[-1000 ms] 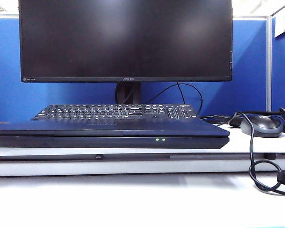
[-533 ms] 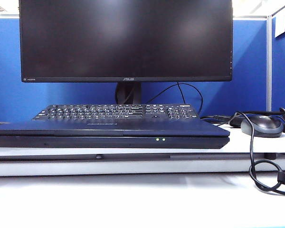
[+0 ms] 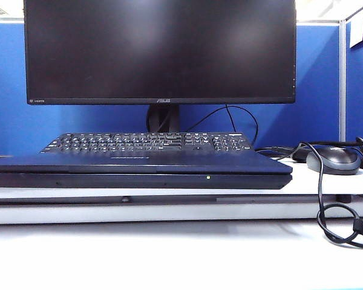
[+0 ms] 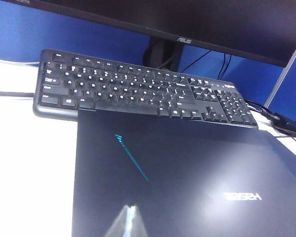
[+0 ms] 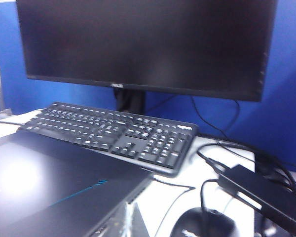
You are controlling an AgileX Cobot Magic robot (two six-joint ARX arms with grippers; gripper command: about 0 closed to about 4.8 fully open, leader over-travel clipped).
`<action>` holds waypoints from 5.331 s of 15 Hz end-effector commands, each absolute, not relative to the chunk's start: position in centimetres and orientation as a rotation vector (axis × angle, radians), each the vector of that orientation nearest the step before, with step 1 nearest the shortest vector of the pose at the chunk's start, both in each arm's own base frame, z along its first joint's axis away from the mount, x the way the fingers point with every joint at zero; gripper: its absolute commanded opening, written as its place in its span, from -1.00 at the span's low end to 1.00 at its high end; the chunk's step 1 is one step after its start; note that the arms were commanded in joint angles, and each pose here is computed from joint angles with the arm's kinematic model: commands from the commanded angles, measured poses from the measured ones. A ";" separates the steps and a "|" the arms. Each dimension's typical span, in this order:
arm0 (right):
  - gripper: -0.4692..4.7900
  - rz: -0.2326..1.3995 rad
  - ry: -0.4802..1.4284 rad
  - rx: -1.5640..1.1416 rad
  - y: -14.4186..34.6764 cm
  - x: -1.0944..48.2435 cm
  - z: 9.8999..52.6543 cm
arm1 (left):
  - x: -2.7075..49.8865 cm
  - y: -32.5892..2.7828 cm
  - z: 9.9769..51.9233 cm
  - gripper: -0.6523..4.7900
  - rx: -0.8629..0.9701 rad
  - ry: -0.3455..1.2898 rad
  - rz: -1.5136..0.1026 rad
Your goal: Close the lid of the black laptop.
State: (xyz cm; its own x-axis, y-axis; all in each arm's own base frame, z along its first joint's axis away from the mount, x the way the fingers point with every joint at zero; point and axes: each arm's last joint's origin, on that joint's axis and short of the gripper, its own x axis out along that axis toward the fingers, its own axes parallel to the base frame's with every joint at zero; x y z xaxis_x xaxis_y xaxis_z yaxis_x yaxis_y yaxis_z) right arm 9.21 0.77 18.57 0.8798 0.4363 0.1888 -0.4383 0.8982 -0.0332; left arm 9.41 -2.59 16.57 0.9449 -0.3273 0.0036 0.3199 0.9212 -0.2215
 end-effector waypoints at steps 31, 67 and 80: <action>-0.83 0.429 -0.188 0.029 0.9 9.3 18.4 | 9.7 0.7 16.1 -0.77 0.006 0.046 0.013; -0.83 0.126 0.025 0.051 1.1 9.7 16.2 | 9.7 0.8 16.1 -0.77 0.006 0.047 0.014; -0.83 0.050 0.069 0.074 0.7 9.7 15.7 | 9.7 0.8 16.1 -0.77 0.006 0.047 0.014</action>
State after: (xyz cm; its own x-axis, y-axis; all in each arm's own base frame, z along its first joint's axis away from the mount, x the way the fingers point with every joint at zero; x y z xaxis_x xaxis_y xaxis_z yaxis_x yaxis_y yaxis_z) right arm 9.69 0.71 15.82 0.9957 0.0543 -0.0749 -0.0486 0.9959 0.0757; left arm 9.71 0.74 15.93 0.9980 0.0128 -0.0625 -0.0125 0.9999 0.0041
